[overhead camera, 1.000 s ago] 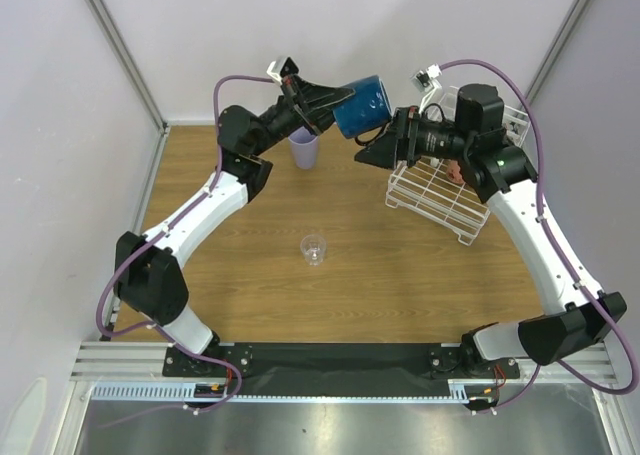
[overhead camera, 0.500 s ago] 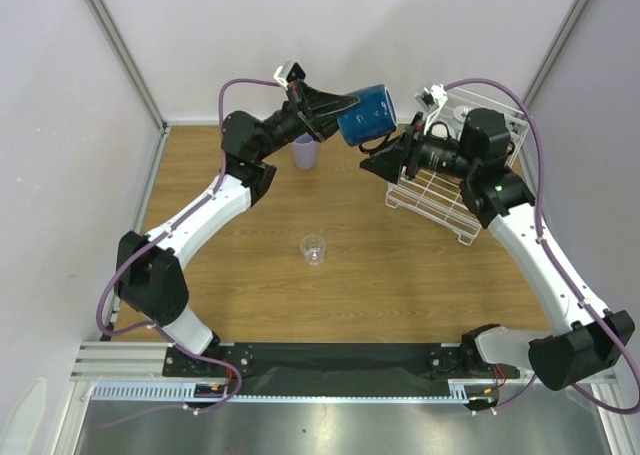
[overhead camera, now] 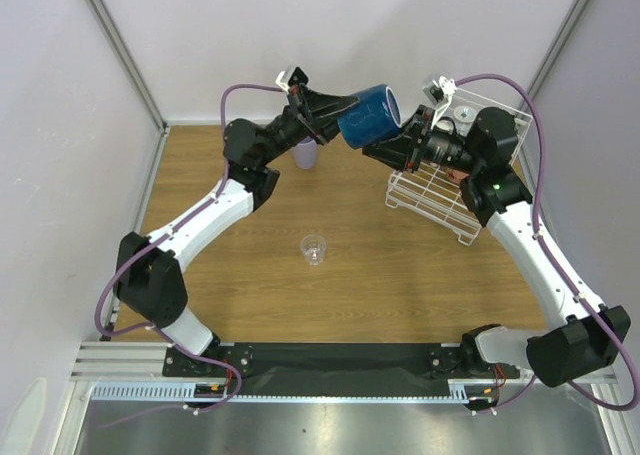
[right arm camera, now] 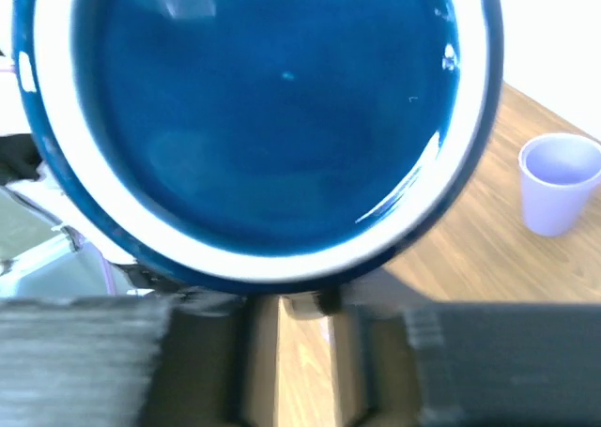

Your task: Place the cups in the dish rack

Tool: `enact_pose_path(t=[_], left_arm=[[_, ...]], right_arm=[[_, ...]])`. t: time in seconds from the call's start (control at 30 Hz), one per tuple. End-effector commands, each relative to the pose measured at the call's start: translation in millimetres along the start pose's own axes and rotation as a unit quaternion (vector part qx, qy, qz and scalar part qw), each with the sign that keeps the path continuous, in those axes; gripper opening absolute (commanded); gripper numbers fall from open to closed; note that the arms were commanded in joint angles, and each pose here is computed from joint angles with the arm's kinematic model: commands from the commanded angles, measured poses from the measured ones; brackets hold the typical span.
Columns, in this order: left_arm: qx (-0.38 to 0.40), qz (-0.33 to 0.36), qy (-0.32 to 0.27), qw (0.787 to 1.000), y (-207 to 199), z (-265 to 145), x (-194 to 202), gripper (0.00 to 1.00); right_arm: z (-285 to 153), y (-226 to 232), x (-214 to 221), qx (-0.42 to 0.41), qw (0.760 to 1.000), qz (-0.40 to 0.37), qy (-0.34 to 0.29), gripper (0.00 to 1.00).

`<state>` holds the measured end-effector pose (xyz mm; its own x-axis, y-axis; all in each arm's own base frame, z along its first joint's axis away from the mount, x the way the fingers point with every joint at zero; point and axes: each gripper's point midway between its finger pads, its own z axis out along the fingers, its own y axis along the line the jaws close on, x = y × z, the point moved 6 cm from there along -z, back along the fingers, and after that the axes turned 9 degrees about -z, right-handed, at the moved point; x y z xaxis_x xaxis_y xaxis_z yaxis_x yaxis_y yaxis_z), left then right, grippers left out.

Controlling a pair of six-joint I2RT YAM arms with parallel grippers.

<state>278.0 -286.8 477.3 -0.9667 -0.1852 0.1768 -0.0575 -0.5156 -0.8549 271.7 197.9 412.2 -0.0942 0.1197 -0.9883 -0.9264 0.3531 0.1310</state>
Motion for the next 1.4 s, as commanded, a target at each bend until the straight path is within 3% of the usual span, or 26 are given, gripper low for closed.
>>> enact_pose_path(t=[0.0, 0.07, 0.1, 0.17, 0.23, 0.37, 0.47, 0.6, 0.73, 0.83, 0.93, 1.0, 1.13, 1.37], left_arm=[[0.035, -0.188, 0.065, 0.979, -46.7, -7.2, 37.9, 0.0], [0.035, -0.186, 0.063, 0.98, -44.9, -7.2, 37.5, 0.0], [0.033, -0.186, 0.061, 0.98, -42.4, -8.0, 36.6, 0.04], [0.028, -0.185, 0.059, 0.981, -36.6, -10.3, 35.4, 0.19], [0.029, -0.189, 0.049, 0.98, -27.0, -16.7, 32.7, 0.23], [0.021, -0.203, 0.035, 0.978, -12.6, -25.9, 27.0, 0.77], [0.01, -0.204, 0.022, 0.979, -3.9, -34.2, 22.6, 0.99], [-0.019, -0.188, -0.001, 0.982, 8.6, -52.0, 13.0, 1.0], [-0.071, -0.17, -0.066, 0.981, 18.6, -87.7, -2.0, 1.0], [-0.2, -0.157, -0.165, 0.953, 38.6, -130.0, -17.5, 1.0], [-0.265, -0.119, -0.209, 0.934, 44.4, -162.3, -30.1, 1.0], [-0.299, -0.103, -0.206, 0.926, 51.2, -173.6, -35.6, 1.0], [-0.339, -0.086, -0.167, 0.922, 62.8, -181.3, -33.5, 1.0], [-0.365, -0.064, -0.167, 0.913, 65.1, -202.2, -35.6, 1.0]], right_arm=[[0.4, 13.7, -37.4, -0.031, 0.998, -0.031, -0.05, 0.17], [0.4, 16.1, -40.5, -0.042, 0.997, -0.029, -0.053, 0.0], [0.6, 17.1, -43.2, -0.044, 0.997, -0.027, -0.054, 0.0], [1.6, 18.6, -43.6, -0.047, 0.997, -0.014, -0.051, 0.0], [1.1, 19.3, -42.5, -0.05, 0.998, -0.004, -0.044, 0.0], [-4.6, 20.8, -40.5, -0.03, 0.999, 0.002, -0.036, 0.0], [-11.4, 18.8, -39.0, -0.012, 0.999, 0.014, -0.034, 0.0], [-19.5, 9.6, -29.4, 0.026, 0.999, 0.018, -0.018, 0.0], [-37.4, -17.1, -11.0, 0.127, 0.99, 0.057, 0.01, 0.0], [-51.6, -45.6, 4.2, 0.22, 0.971, 0.081, 0.041, 0.0], [-65.0, -78.1, 19.6, 0.318, 0.937, 0.107, 0.095, 0.0], [-75.9, -103.5, 30.9, 0.389, 0.901, 0.117, 0.153, 0.0], [-87.0, -135.8, 51.1, 0.448, 0.854, 0.101, 0.243, 0.0], [-86.9, -184.9, 87.8, 0.483, 0.817, 0.055, 0.31, 0.0]])
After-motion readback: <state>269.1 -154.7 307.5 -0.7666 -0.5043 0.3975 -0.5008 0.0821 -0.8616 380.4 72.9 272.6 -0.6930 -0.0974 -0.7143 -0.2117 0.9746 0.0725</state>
